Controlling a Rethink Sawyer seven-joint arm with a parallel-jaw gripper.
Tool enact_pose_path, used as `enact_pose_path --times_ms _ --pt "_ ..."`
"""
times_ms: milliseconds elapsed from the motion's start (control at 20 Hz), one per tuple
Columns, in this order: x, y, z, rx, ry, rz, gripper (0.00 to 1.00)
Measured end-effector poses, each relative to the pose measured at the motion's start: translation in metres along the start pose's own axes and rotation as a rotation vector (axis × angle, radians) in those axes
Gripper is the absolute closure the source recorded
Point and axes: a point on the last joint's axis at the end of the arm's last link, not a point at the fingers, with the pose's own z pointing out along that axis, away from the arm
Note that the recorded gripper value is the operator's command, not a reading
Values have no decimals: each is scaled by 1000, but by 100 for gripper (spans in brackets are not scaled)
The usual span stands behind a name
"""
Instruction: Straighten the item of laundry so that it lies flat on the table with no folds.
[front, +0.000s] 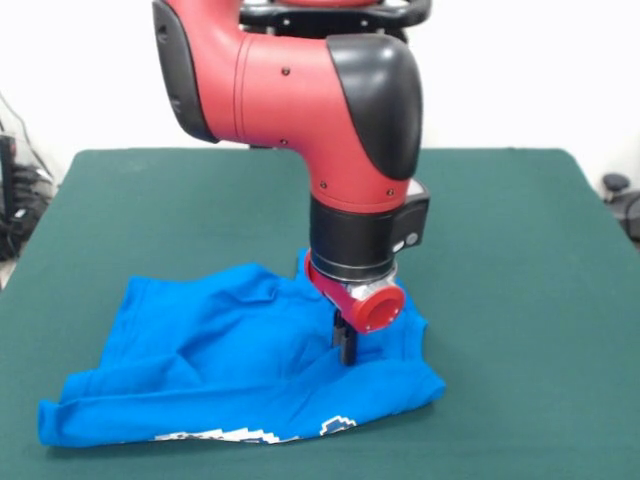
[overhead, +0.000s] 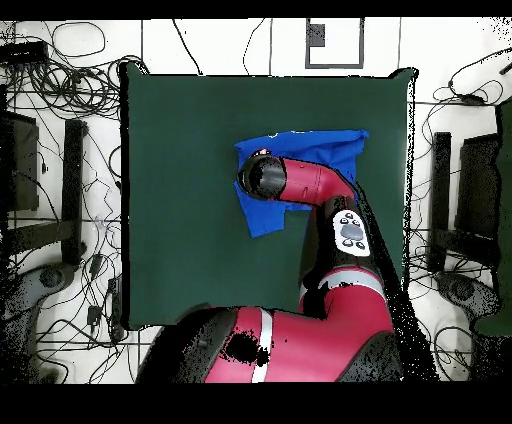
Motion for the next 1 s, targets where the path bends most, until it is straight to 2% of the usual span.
enact_pose_path --times_ms 600,850,1000 --pt "2 0 -1 4 -1 -14 100" --pt "8 3 -2 21 11 -24 100" --pt "11 10 -1 49 30 -34 100"
